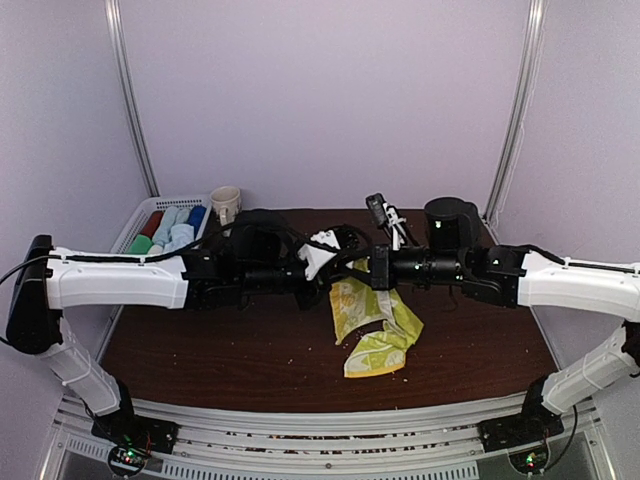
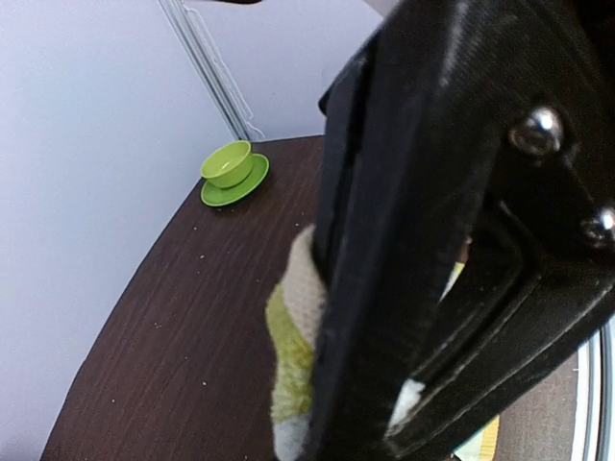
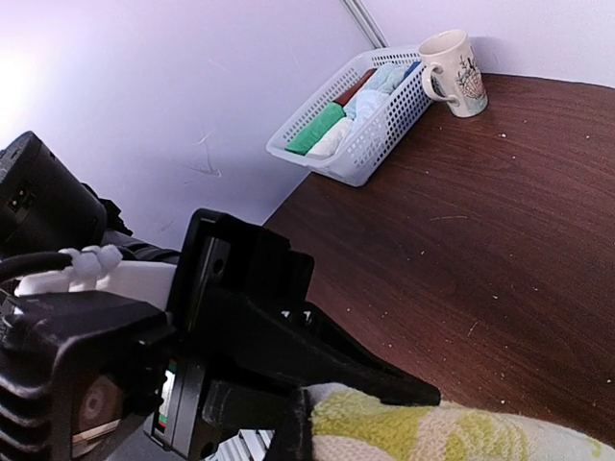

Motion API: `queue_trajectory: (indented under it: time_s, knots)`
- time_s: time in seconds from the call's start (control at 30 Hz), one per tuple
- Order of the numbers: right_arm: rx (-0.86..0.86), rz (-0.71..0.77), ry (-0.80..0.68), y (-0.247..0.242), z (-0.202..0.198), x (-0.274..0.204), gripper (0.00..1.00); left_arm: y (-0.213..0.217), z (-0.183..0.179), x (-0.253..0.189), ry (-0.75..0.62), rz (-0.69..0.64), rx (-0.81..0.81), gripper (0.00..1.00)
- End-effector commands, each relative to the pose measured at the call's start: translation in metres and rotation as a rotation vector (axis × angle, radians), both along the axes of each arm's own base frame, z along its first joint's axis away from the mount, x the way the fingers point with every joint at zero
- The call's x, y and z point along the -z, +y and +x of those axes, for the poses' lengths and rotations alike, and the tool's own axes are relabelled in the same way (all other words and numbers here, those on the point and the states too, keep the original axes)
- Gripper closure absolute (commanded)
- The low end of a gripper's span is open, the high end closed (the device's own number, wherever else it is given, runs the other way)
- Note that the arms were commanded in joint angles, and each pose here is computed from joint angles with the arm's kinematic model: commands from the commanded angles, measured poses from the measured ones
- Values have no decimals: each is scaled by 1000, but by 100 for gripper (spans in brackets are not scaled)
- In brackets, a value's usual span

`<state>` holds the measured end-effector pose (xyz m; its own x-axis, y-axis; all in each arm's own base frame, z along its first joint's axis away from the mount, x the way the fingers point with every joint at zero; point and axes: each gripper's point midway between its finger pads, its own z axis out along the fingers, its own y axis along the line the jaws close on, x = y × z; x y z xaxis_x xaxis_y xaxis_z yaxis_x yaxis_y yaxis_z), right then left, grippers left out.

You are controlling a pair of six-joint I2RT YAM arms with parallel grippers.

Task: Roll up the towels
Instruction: Pass from the right arm to the left, then pick up the towel from the center of the board.

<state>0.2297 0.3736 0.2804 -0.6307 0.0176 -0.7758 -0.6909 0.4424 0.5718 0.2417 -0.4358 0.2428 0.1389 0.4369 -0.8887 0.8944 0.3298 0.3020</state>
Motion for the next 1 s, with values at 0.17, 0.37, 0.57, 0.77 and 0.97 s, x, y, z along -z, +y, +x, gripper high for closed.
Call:
queue_trajectory:
  time_s: [0.17,0.37,0.57,0.77,0.97]
  knots:
    - [-25,-8,-51,-11,-4,-21,62,37,41,-45,-90,-71,-312,100]
    - [43,-72,-104,-46,5,-24,41,104,73,-80,-71,-154,-601,100]
    - [46,-274,-125,-63,2,28,41,148,87,-75,7,-138,-769,100]
    - [-118,-445,-207,-48,-46,94,41,170,92,-45,104,-113,-861,100]
    - [-91,-666,-266,-44,-60,154,42,179,86,-32,142,-114,-876,100]
